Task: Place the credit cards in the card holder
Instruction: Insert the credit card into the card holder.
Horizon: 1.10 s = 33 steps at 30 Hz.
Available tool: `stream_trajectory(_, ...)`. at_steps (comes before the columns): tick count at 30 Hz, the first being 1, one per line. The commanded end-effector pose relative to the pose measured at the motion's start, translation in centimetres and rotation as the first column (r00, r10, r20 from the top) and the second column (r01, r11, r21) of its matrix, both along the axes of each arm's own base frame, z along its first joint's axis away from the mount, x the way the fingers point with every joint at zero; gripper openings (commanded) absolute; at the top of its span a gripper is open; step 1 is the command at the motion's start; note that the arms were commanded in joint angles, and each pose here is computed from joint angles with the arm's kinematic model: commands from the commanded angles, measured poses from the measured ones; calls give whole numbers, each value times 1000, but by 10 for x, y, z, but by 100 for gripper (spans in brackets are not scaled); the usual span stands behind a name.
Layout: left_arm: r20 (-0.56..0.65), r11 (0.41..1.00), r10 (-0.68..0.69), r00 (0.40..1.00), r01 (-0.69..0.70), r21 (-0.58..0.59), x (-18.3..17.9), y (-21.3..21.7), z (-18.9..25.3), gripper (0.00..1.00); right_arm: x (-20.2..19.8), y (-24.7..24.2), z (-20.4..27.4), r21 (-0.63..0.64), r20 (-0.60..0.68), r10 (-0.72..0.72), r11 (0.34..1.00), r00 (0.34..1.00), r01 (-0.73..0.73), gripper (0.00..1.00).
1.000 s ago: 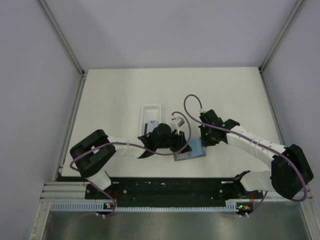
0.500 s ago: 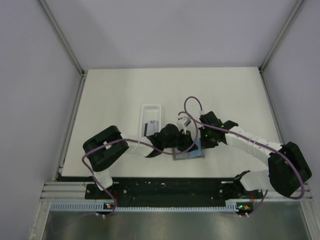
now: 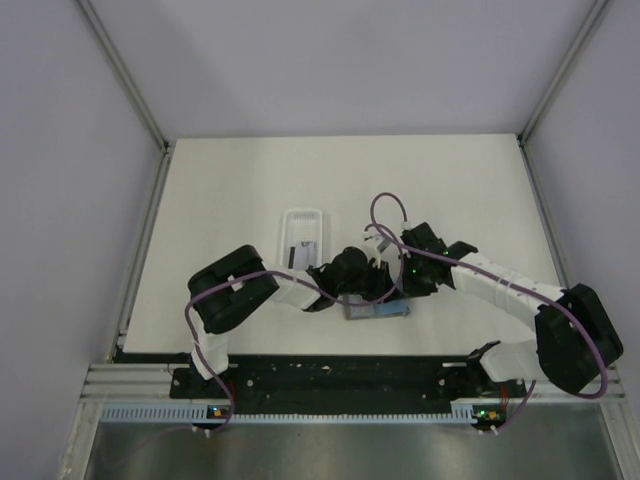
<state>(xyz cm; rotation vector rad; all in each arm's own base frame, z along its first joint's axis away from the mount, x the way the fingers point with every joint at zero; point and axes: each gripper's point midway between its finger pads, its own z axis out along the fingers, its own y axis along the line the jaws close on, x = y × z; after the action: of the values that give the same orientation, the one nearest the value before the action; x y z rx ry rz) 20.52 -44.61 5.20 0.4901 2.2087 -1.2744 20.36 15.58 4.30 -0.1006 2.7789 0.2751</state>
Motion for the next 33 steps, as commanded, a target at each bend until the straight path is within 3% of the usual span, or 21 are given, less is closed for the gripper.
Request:
stream_trajectory(1,20,999,-21,1000,22,-50,4,-16,11,20,0,1,-5,13,-3,-9,1000,1000,9,0)
stream_trajectory(7,-2,1000,-14,1000,14,7,2,-9,-8,0,-1,0,-6,12,-4,-11,1000,1000,11,0)
stream_trajectory(33,-91,945,141,986,-106,310,-22,85,-68,0,-1,-5,-4,9,11,-26,1000,1000,26,0)
